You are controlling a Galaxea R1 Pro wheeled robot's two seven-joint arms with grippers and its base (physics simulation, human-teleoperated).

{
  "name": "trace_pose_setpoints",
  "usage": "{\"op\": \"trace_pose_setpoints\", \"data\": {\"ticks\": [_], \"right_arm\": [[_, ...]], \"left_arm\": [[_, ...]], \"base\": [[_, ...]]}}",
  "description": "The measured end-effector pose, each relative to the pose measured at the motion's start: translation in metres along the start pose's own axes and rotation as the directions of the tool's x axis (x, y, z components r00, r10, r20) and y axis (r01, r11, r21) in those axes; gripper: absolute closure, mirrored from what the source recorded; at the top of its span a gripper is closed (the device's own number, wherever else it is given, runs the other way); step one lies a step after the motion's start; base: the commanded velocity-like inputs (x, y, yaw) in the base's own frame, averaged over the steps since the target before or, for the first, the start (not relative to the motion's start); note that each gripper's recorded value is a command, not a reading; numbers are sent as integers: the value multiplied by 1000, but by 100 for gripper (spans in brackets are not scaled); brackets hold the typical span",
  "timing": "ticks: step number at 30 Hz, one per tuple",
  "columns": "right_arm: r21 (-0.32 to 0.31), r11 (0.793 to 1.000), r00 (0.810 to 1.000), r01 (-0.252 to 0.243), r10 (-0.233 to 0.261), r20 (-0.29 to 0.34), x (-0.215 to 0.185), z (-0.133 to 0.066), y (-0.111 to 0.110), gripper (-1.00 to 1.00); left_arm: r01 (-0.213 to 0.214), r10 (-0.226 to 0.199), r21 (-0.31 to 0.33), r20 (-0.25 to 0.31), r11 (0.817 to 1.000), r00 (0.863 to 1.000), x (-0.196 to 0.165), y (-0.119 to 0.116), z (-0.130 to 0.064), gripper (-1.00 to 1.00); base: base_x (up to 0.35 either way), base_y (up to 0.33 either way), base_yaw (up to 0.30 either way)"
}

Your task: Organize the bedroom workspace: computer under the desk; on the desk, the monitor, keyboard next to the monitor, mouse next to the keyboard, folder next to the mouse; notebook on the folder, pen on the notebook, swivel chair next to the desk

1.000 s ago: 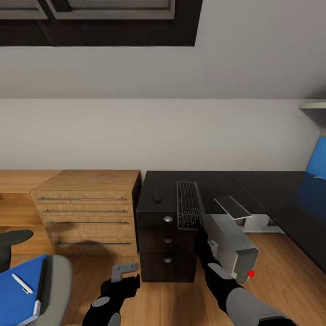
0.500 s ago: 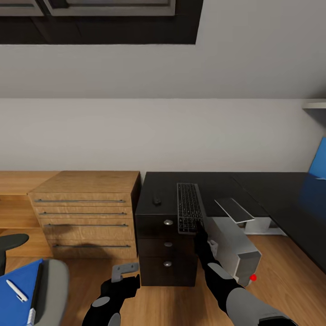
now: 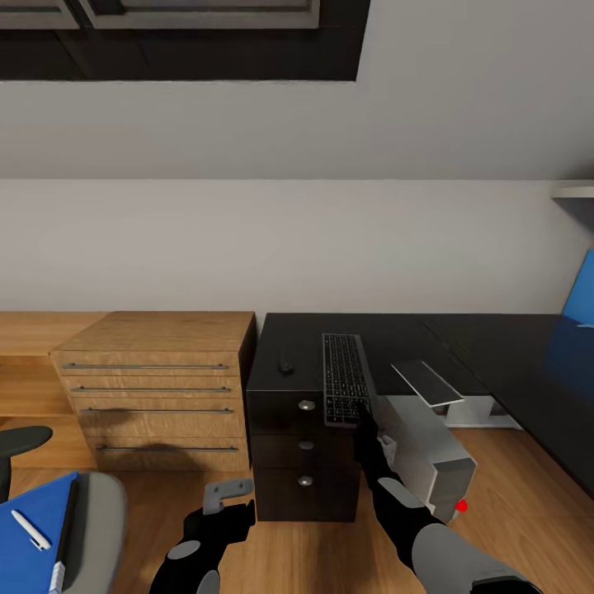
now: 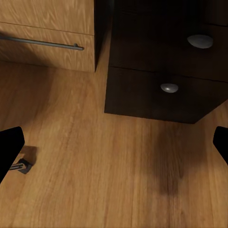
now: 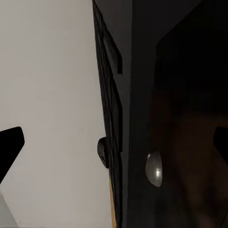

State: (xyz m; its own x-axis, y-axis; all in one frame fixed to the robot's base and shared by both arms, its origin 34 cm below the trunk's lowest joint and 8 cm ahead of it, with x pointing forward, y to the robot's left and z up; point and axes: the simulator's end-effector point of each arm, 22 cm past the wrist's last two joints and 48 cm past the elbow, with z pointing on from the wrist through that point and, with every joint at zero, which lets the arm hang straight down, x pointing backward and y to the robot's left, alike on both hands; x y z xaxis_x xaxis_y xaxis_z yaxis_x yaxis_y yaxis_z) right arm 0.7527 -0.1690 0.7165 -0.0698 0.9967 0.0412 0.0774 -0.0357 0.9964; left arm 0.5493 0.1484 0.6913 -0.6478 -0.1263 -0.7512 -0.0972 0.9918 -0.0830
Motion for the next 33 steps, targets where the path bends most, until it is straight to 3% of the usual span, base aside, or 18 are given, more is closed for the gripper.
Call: {"op": "trace_pose_setpoints", "data": {"ticks": [2, 3, 15, 28, 30, 32, 33], "right_arm": [[0, 1000, 1000, 0, 0, 0, 0, 0, 0, -100], [-1, 1000, 1000, 0, 0, 0, 0, 0, 0, 100], [-3, 1000, 1000, 6, -6, -3, 1, 0, 1, 100], [-11, 1000, 1000, 2, -2, 1, 1, 2, 28, 100], [-20, 1000, 1000, 2, -2, 2, 0, 3, 36, 100], [-80, 997, 1000, 2, -2, 3, 1, 8, 65, 100], [-88, 996, 1000, -1, 2, 3, 1, 7, 69, 100]], "left_arm": [[0, 0, 0, 0, 1000, 1000, 0, 0, 0, -100], [0, 0, 0, 0, 1000, 1000, 0, 0, 0, -100], [0, 0, 1, -1, 1000, 1000, 1, 0, 0, -100], [1, -1, 1, -2, 1000, 1000, -20, -3, -14, -100], [1, -1, 1, -2, 1000, 1000, -23, -4, -16, -100], [0, 0, 1, -2, 1000, 1000, -26, -5, -19, -100], [0, 0, 1, -2, 1000, 1000, -28, -5, -20, -100]], "base": [[0, 0, 0], [0, 0, 0], [0, 0, 0], [0, 0, 0], [0, 0, 0], [0, 0, 0], [0, 0, 0]]}}
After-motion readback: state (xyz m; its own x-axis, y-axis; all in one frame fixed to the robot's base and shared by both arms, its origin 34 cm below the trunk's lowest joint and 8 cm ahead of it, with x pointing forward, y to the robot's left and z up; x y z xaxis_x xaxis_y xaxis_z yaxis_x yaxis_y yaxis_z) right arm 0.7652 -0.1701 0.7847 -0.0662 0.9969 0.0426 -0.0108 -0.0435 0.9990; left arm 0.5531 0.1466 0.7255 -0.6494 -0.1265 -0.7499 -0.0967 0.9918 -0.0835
